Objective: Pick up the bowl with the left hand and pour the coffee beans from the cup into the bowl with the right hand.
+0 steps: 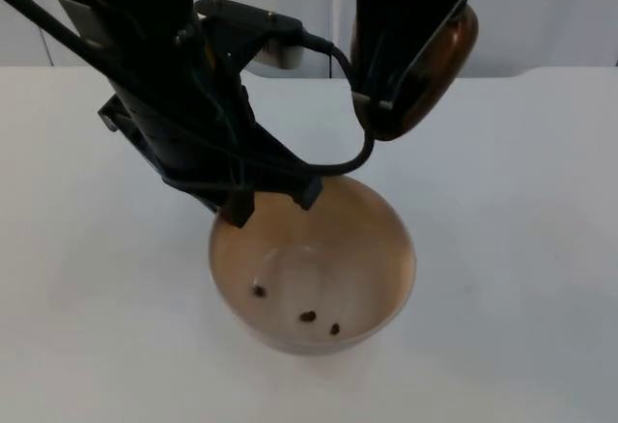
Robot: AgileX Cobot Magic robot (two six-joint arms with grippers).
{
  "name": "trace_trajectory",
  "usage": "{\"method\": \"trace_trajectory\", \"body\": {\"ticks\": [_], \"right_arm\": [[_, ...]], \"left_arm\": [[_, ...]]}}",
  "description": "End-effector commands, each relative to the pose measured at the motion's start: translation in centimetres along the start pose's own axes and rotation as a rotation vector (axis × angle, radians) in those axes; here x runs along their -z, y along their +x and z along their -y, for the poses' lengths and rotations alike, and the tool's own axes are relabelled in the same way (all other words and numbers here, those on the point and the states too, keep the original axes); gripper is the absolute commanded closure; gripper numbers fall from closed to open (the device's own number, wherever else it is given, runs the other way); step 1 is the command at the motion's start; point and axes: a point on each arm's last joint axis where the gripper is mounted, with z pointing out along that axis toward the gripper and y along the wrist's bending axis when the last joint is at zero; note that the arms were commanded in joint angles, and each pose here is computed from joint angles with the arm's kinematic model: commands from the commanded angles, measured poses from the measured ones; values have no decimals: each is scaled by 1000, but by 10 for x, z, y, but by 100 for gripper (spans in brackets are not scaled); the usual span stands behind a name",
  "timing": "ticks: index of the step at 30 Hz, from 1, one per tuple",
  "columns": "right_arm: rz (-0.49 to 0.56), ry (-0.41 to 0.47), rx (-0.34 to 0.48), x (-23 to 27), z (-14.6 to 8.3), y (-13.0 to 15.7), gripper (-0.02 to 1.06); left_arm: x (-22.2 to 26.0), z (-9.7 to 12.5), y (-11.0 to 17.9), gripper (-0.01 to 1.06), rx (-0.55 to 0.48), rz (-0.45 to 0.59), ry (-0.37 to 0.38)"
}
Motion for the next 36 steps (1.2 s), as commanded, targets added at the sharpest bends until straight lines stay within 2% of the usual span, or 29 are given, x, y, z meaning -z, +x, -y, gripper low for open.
{"method": "trace_trajectory", "body": {"ticks": [1, 8, 17, 36], "right_arm": [[11, 17, 25, 1, 0, -2, 105], [11, 36, 38, 0, -1, -3, 105], [31, 81, 111, 2, -18, -14, 105], [34, 120, 131, 0, -17, -16, 105]], "left_arm": [[3, 2, 0, 105, -2, 11, 5], [3, 2, 0, 105, -2, 9, 5], [3, 2, 0, 105, -2, 7, 5], [3, 2, 0, 105, -2, 7, 5]]}}
